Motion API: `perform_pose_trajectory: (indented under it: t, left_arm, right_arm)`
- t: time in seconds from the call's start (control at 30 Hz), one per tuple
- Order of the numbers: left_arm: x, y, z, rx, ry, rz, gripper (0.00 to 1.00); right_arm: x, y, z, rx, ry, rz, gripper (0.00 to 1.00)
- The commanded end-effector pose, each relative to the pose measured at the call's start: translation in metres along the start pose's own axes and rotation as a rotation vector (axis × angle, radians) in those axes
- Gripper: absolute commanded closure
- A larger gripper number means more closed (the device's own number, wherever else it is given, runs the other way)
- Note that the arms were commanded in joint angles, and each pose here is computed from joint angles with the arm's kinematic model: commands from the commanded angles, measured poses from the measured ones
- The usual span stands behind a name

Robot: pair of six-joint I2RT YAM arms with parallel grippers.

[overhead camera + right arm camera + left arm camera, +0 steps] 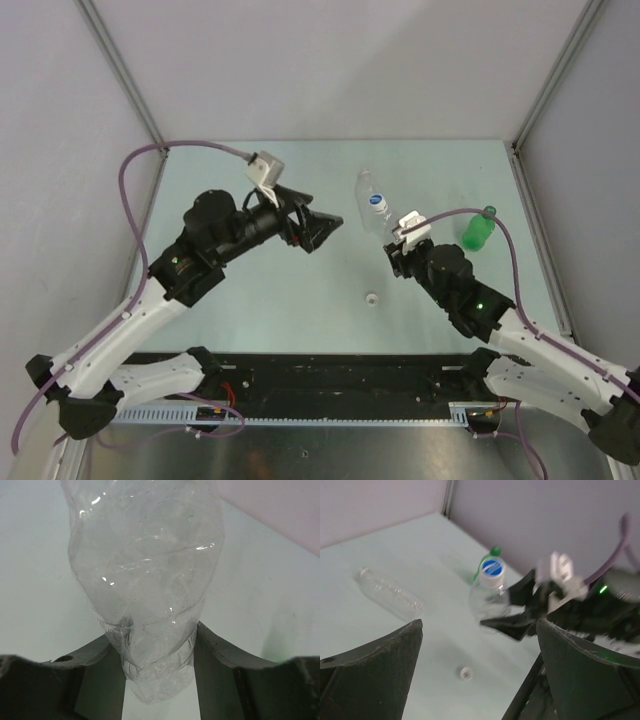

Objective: Screw on the bottle caps
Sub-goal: Screw the bottle cap onto the plastic bottle.

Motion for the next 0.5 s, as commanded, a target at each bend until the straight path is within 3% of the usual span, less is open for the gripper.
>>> perform_pose_trajectory:
  t: [0.0, 0.47]
  left_arm:
    - [0.004, -0.053, -0.023, -0.147, -0.013, -0.141, 0.01]
    - [0.082, -0.055, -0.024, -0.076, -0.251, -0.109, 0.11]
  right_arm:
    - [0.011, -0.011, -0.023, 0.110, 0.234, -0.040, 1.00]
    - [0.032, -0.015, -0.012, 0.196, 0.212, -0.087, 1.00]
Point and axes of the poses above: each gripper's point midway between its finger pads, its own x axis out along the fingers, its own z axis along the line the jaws close on, y = z × x, the point moved 4 cm from there along -x, back along the fingers, and after that the axes turned 14 degrees about -x, right-handed, at the moved point
